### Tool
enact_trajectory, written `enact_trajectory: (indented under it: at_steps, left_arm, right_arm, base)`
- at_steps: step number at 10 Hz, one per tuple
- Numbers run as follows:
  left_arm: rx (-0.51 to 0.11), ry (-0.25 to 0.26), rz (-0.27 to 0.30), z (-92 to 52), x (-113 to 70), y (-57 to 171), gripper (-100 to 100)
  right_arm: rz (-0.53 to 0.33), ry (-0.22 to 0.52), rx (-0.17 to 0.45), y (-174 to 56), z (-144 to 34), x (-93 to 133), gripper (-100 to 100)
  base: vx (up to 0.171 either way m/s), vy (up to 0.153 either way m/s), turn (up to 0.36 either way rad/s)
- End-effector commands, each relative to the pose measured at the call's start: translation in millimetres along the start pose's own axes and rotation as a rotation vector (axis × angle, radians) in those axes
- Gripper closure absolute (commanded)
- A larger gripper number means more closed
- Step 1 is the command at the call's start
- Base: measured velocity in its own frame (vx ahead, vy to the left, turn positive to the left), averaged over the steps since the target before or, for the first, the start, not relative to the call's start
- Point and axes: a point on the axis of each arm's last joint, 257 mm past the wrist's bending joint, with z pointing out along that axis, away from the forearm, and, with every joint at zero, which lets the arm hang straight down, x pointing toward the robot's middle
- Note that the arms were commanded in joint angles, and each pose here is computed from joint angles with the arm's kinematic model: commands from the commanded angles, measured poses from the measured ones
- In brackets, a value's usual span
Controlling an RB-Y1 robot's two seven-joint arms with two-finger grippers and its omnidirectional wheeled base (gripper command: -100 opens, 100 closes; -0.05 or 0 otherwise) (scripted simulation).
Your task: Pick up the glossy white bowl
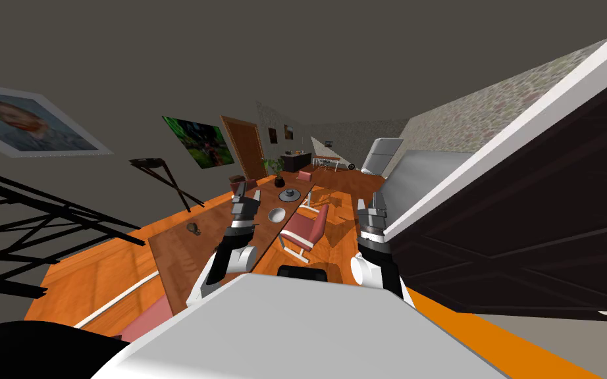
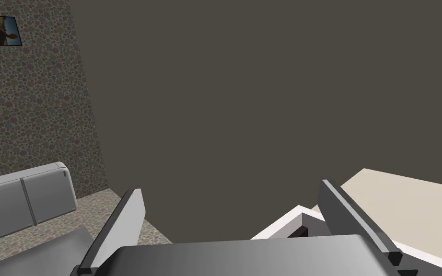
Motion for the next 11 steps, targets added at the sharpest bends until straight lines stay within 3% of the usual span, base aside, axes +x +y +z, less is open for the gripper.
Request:
enact_trajectory:
  at_steps: [1,6,11]
  left_arm:
    - [-0.042,0.036,-0.001,3.0,5.4,12.5,-100]
    - [-0.160,0.077,-0.026,10.3,13.1,50.0,-100]
    - [-0.266,0.073,-0.046,11.8,13.6,82.2,-100]
  right_arm:
    - [0.000,0.000,0.000,0.0,0.0,0.0,0]
    - [0.000,0.000,0.000,0.0,0.0,0.0,0]
    - [0.000,0.000,0.000,0.0,0.0,0.0,0]
  base:
    - [-0.020,-0.036,-0.050]
    - [-0.036,-0.064,-0.044]
    - [-0.027,-0.043,-0.031]
